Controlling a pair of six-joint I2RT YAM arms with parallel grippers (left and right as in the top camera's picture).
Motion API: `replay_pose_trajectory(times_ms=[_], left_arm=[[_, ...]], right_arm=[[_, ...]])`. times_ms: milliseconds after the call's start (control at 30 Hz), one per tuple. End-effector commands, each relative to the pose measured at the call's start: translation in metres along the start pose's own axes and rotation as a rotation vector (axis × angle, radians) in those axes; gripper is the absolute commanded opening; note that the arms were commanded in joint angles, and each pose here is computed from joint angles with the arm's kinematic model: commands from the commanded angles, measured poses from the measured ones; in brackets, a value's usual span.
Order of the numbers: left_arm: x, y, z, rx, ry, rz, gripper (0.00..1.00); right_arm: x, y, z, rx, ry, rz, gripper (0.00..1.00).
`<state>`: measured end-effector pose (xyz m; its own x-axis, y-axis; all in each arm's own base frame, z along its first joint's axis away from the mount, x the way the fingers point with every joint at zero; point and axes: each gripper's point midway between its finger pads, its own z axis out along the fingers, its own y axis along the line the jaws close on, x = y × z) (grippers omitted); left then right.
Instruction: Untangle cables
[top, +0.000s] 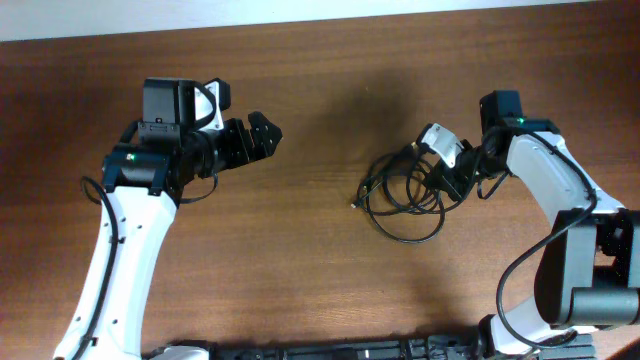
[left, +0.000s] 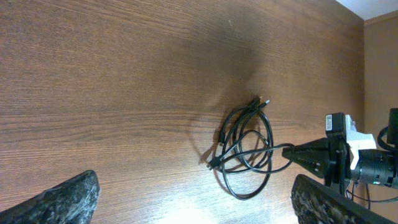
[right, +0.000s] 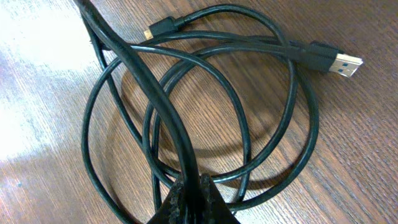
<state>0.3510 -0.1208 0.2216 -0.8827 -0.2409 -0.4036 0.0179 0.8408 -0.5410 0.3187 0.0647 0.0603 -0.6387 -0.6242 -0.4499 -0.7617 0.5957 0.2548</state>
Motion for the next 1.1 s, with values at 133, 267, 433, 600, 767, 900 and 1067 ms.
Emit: replay_pose_trajectory(times_ms=[133,267,433,600,767,900,1067], left_arm=[[-0.003,0.0,-0.004,-0.004,-0.018,0.022,0.99],[-0.003,0.0,-0.004,-0.004,-0.018,0.022,0.99],[-0.003,0.0,-0.004,-0.004,-0.018,0.022,0.99],[-0.003,0.0,-0.004,-0.004,-0.018,0.022,0.99],[-0.003,0.0,-0.004,-0.004,-0.018,0.022,0.99],[-0.003,0.0,-0.004,-0.004,-0.018,0.022,0.99],[-0.003,0.0,-0.004,-0.004,-0.018,0.022,0.99]], right_arm=[[-0.081,-0.009,-0.081,0.115,-0.155,0.041,0.04],[-0.145,-0.017,-0.156,0.224,-0.328,0.161,0.04],[-0.212,-0.002,-0.258,0.329,-0.583,0.206,0.04],[-0.245,0.033,-0.319,0.326,-0.746,0.127,0.04],[-0.267,0.077,-0.352,0.218,-0.861,-0.022,0.04],[-0.276,0.095,-0.366,0.172,-0.917,-0.097,0.04],[-0.274,0.095,-0.363,0.163,-0.903,-0.08,0.04]])
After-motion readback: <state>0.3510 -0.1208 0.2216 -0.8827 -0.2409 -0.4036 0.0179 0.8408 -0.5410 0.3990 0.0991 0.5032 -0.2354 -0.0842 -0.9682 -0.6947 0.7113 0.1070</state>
